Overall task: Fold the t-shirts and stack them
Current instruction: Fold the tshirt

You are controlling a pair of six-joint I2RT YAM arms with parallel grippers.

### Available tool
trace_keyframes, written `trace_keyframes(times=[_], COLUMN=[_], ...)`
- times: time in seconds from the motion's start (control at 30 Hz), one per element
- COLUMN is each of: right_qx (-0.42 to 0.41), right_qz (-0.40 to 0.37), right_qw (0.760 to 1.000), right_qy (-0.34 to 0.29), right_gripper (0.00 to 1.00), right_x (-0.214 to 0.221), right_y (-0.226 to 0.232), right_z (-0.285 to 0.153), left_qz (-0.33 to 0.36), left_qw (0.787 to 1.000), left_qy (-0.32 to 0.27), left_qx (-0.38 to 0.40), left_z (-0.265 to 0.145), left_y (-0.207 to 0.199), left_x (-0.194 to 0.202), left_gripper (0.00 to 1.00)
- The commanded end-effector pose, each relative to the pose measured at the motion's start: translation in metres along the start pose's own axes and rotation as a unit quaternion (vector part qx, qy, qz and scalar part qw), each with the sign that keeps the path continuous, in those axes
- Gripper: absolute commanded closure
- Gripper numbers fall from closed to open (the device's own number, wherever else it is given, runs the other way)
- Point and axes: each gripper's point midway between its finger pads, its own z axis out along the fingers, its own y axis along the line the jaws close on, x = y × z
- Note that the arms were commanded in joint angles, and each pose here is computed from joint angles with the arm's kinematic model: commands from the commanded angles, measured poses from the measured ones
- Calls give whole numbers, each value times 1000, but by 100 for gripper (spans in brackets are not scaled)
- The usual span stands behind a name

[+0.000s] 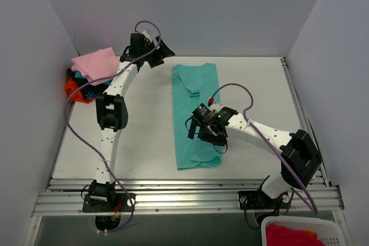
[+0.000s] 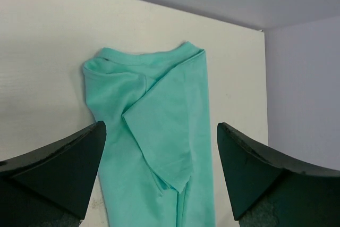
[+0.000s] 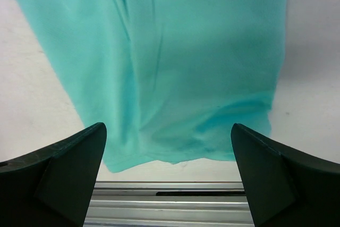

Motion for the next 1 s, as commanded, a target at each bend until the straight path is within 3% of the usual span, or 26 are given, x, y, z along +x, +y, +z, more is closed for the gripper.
trace_keyframes(times=[0.0,0.13,0.2,0.23,0.3,0.33,0.4,0.43,0.5,0.53,0.67,0.77,0.83,0.97], right_qx=[31,12,19,16,18,20,7,-2,-7,-9,-28,-61,-71,-75], right_qz=[-22,-30,-33,-29,-18,-13,17,30,54,60,85,104,112,114], right_qw=[998,997,995,994,994,994,996,995,995,995,995,993,991,990], right_qy=[-41,-74,-88,-100,-110,-105,-93,-91,-78,-74,-48,-2,13,32], right_gripper=[0,0,0,0,0,0,0,0,1,2,11,18,25,26], right_x=[-25,-47,-56,-62,-76,-74,-83,-83,-77,-74,-51,-22,-9,3], right_y=[-6,3,-2,-5,-16,-27,-43,-50,-70,-74,-89,-86,-87,-88], right_z=[-36,-68,-78,-85,-83,-79,-68,-68,-55,-51,-31,-12,-2,0], left_qz=[48,79,76,85,84,99,98,86,69,61,53,22,10,-16], left_qw=[993,992,994,993,993,990,987,984,980,974,958,949,947,935], left_qy=[-92,-96,-72,-78,-20,-26,14,46,87,123,189,222,225,255], left_qx=[50,26,-12,-17,-78,-92,-128,-148,-166,-179,-210,-223,-227,-247], left_z=[-77,-133,-140,-164,-170,-190,-203,-215,-229,-244,-283,-305,-314,-323], left_y=[-79,-105,-92,-109,-78,-93,-81,-71,-61,-52,-29,-12,-9,10], left_x=[-80,-85,-63,-59,-10,4,47,90,137,181,270,317,332,375], left_gripper=[6,6,6,6,4,4,3,2,1,0,0,0,5,7])
